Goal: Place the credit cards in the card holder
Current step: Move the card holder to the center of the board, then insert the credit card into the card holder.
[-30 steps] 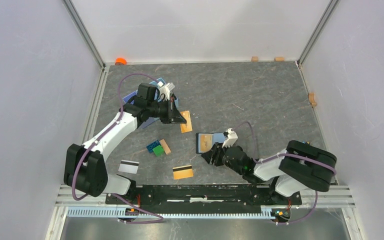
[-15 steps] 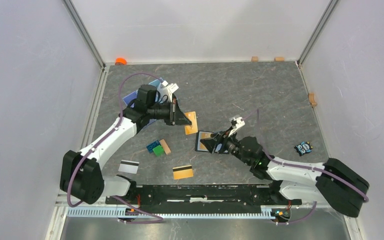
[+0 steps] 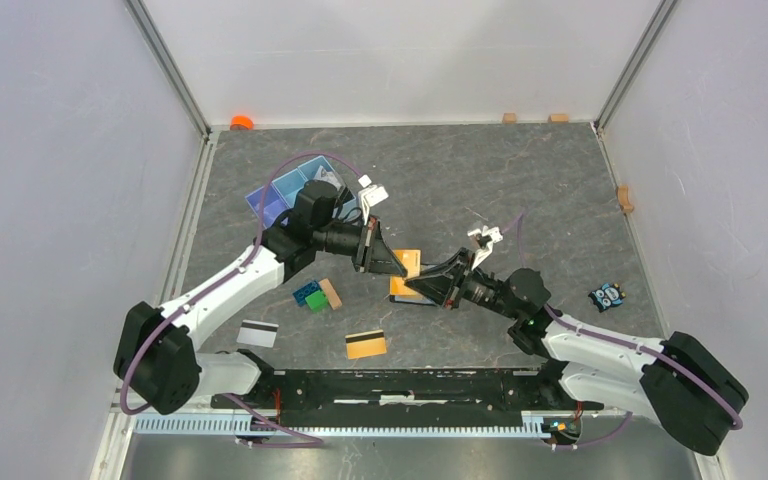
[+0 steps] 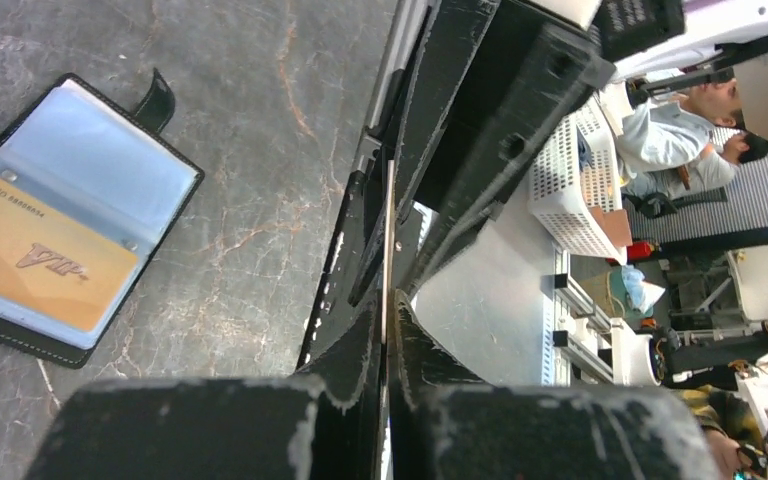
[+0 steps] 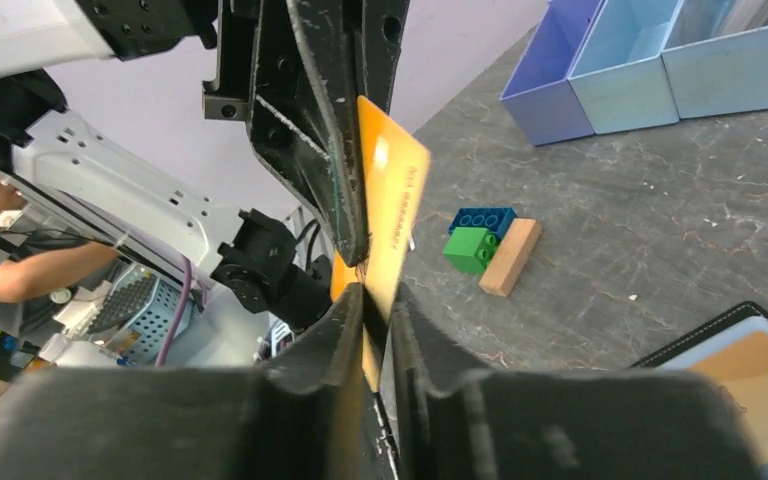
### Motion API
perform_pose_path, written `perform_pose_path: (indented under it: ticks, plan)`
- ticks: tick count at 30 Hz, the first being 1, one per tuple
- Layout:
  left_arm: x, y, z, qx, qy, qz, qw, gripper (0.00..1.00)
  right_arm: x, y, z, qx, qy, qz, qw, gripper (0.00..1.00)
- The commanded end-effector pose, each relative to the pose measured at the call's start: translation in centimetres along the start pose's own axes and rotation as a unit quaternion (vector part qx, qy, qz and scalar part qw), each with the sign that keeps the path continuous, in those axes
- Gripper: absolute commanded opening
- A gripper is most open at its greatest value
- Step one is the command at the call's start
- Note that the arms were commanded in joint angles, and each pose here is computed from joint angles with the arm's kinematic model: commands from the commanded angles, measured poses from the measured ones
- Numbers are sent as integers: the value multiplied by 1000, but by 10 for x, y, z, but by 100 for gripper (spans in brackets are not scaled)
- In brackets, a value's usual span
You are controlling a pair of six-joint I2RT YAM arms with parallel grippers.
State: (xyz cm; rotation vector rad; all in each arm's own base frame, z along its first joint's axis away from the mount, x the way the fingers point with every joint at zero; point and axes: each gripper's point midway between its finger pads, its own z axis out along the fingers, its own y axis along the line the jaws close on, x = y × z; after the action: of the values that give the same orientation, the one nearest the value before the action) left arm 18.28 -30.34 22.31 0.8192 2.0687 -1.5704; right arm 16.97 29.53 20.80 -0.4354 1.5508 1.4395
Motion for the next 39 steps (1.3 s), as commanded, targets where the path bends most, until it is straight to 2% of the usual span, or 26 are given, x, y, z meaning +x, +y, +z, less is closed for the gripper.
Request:
perform_pose_path:
  ticks: [1, 2, 3, 5, 6, 8, 11, 16, 18, 22, 24, 25, 28, 30, 33, 36, 38, 39]
  plan:
    - [-8, -24, -4, 43, -14, 54, 998, 11, -8, 21, -5, -52, -22, 17, 998, 10]
    - [-8, -26, -4, 48, -16, 55, 997, 18, -10, 20, -6, -48, -27, 21, 998, 3]
    - [-9, -28, -5, 51, -18, 54, 997, 31, -11, 18, -7, -45, -33, 23, 998, 0]
    - [-12, -32, -5, 61, -26, 57, 996, 47, -14, 19, -10, -45, -42, 22, 998, 0]
    - [-12, -33, -5, 65, -27, 55, 996, 50, -16, 19, -11, -45, -46, 21, 998, 0]
    - [-12, -35, -5, 72, -28, 50, 996, 51, -17, 19, -13, -44, -48, 19, 998, 0]
    - [-12, -37, -5, 79, -29, 48, 995, 47, -18, 17, -16, -43, -51, 21, 998, 0]
    - [-9, -33, -2, 78, -23, 36, 996, 47, -23, 25, -18, -61, -61, 26, 996, 0]
    - [-9, -32, -2, 80, -21, 34, 996, 44, -24, 25, -18, -61, -63, 26, 996, 0]
    - [-7, -31, 0, 81, -18, 31, 996, 27, -23, 23, -19, -59, -61, 28, 996, 0]
    - [-7, -32, 0, 83, -20, 34, 996, 9, -22, 22, -19, -58, -58, 29, 996, 0]
    - [-7, -31, 1, 82, -21, 31, 996, 3, -20, 20, -18, -54, -53, 27, 997, 4]
    - [-7, -21, 5, 65, -25, 17, 997, 2, -14, -7, -19, 7, -38, 25, 999, 51]
    - [-6, -8, 9, 42, -20, 7, 999, 2, -7, -40, -26, 84, -19, 20, 996, 66]
    - [-3, 25, 13, -36, 5, -9, 999, 2, -10, -92, -47, 234, 3, -33, 972, 78]
    - [6, 60, 17, -107, 39, -42, 993, 2, -11, -140, -88, 396, 47, -90, 912, 82]
    - [12, 75, 24, -122, 56, -71, 988, 2, -12, -159, -110, 465, 72, -113, 875, 81]
    - [14, 82, 28, -124, 64, -86, 986, 2, -12, -164, -116, 481, 81, -123, 864, 80]
